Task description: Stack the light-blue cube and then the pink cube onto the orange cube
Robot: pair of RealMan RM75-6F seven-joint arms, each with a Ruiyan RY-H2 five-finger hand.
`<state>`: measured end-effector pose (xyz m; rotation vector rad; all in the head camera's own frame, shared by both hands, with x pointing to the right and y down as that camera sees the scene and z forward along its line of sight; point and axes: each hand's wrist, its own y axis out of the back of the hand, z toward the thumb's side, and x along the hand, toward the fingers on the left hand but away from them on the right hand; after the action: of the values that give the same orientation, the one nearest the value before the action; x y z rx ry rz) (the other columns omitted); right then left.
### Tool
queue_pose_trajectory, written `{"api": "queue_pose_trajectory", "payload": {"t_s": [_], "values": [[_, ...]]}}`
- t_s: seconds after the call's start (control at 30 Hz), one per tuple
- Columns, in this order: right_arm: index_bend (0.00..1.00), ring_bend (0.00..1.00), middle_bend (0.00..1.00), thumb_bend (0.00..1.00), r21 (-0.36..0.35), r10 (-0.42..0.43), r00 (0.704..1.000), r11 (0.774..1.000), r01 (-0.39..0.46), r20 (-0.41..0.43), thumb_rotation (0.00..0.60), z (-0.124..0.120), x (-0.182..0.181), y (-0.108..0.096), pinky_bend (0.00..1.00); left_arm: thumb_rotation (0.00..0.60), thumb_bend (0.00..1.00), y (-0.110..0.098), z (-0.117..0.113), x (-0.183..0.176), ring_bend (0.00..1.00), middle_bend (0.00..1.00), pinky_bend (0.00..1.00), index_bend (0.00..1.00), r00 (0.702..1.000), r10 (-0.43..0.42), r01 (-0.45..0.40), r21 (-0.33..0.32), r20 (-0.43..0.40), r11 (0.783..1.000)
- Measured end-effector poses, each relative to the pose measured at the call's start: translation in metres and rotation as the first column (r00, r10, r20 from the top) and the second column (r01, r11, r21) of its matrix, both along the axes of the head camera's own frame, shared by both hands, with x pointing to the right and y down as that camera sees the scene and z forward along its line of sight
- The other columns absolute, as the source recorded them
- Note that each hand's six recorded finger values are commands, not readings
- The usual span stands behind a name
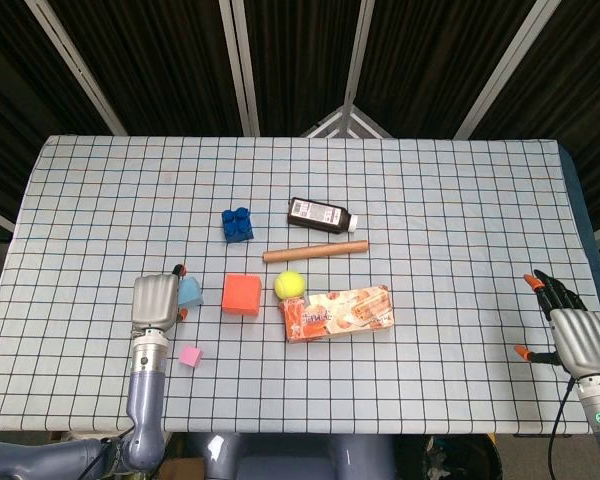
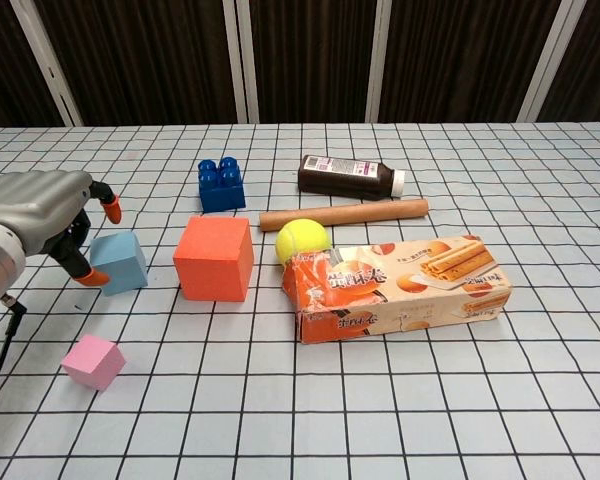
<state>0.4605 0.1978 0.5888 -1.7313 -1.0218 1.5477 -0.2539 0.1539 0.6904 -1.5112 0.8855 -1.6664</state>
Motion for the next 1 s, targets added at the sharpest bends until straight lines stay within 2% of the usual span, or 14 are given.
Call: {"api": "queue_pose_trajectory", "payload": {"t_s": [0.23,0.47,0.67,1.0], "values": [[0.0,0.06,0.02,0.13,-0.011,-0.003,1.0,1.0,0.003,-0.002,0.6,0.003,-0.001,-0.001,0.16,0.6,0.13,-0.002,0.007,-0.004,0.78,0.79,0.85,0.33,1.0,-0.012,0.012,0.008,0.0,1.0],[0.0,0.06,0.02,0.13,-0.022,-0.011,1.0,1.0,0.01,-0.003,0.6,0.005,-0.004,0.0,0.16,0.6,0.13,-0.009,0.003,-0.009,0.78,0.79,0.85,0.33,1.0,-0.014,0.014,0.037,-0.011,0.999],[0.0,0.06,0.01,0.13,-0.022,-0.008,1.0,1.0,0.008,-0.002,0.6,0.005,-0.004,0.0,0.16,0.6,0.13,-0.015,0.0,-0.016,0.78,0.79,0.85,0.32,1.0,-0.004,0.003,0.047,0.015,0.999],[0.0,0.06,0.02,0.13,-0.03,-0.002,1.0,1.0,0.002,-0.007,0.6,0.006,-0.004,0.0,0.16,0.6,0.13,-0.018,-0.005,-0.026,0.78,0.79,0.85,0.31,0.994,0.056,-0.06,0.038,0.096,0.997]]}}
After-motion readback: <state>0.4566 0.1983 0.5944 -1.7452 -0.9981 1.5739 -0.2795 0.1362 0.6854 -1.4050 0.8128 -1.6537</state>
